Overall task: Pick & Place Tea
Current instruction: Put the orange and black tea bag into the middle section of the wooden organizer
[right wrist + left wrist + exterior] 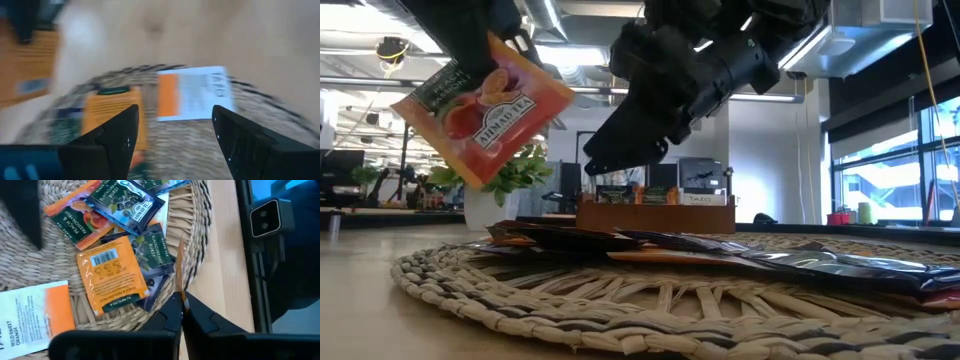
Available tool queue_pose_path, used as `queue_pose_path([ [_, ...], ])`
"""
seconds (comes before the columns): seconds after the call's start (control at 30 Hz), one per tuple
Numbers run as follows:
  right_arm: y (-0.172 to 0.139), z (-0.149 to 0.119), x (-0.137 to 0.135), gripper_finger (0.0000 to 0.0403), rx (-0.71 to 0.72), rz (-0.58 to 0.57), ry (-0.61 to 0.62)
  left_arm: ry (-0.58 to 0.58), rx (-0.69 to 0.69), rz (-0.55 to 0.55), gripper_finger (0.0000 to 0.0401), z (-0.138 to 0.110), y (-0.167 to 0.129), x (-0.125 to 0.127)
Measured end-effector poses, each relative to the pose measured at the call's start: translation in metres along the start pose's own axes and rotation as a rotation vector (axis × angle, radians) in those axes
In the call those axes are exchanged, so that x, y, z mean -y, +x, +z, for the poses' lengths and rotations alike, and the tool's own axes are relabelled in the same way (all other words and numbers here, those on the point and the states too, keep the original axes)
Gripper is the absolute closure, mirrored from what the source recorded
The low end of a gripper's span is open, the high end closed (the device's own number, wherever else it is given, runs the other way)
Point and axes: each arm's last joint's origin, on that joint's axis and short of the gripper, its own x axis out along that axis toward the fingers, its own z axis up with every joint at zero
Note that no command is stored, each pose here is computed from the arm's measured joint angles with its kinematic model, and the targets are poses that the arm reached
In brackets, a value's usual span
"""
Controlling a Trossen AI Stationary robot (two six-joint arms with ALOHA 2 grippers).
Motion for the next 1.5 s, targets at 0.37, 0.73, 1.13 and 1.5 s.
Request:
queue_pose_path([
  [0.37,0.001,0.008,-0.015,0.015,0.057,0.167,0.002,-0.088,0.047,0.093,0.0398,0.007,-0.001,-0.015],
  [0.73,0.002,0.007,-0.024,0.015,0.053,0.171,-0.012,-0.197,0.038,0.182,0.0398,0.008,-0.002,-0.03],
  [1.13,0.002,0.006,-0.025,0.0159,0.048,0.173,0.011,-0.248,0.083,0.229,0.0398,0.009,-0.002,-0.031],
  [1.5,0.002,0.006,-0.024,0.0266,0.047,0.172,0.009,-0.252,0.135,0.186,0.0398,0.015,-0.002,-0.028],
])
